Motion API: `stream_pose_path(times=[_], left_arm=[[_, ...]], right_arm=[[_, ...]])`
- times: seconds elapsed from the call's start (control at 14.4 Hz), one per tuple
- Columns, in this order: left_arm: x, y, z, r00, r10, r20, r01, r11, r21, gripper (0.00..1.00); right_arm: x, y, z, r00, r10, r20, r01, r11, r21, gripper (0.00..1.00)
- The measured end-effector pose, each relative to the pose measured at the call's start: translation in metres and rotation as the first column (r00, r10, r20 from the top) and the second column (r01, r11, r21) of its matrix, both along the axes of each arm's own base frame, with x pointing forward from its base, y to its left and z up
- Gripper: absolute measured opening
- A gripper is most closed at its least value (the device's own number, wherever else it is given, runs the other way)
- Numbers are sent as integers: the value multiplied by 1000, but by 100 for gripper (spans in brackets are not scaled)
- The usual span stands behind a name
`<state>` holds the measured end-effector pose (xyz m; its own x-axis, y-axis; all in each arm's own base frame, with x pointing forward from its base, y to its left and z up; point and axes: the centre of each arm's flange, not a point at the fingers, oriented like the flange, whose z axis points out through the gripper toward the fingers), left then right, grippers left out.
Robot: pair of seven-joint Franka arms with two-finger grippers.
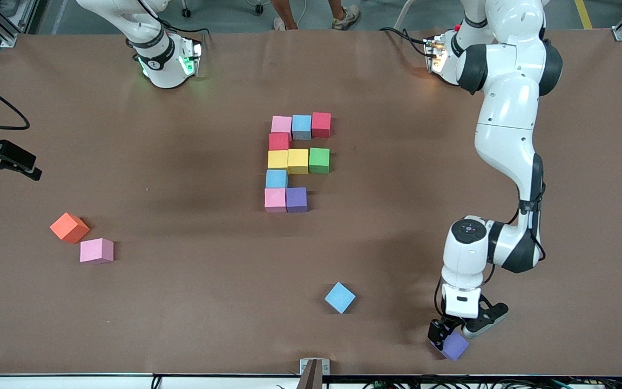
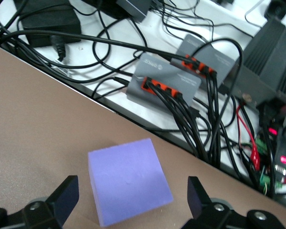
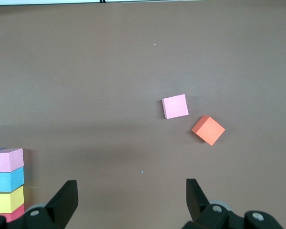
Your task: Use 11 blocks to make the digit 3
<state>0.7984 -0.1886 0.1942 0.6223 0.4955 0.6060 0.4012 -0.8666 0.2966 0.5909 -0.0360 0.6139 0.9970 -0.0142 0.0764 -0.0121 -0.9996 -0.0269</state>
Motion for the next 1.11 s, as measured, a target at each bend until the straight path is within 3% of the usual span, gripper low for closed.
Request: stream_pose_path(times=[0.56, 0.9, 1.11], left_arm=[[1, 17, -19, 998, 58, -17, -59, 996, -63, 100], [4, 20, -12, 994, 107, 5, -105, 978, -180, 100], [4, 20, -10, 993, 115, 15, -110, 972, -207, 100]], right_arm=[[3, 0, -2, 1000, 0, 8, 0, 1000, -1, 100], [3, 0, -1, 1000, -1, 17, 1, 1000, -1, 100], [3, 0, -1, 1000, -1, 17, 1, 1000, -1, 100]])
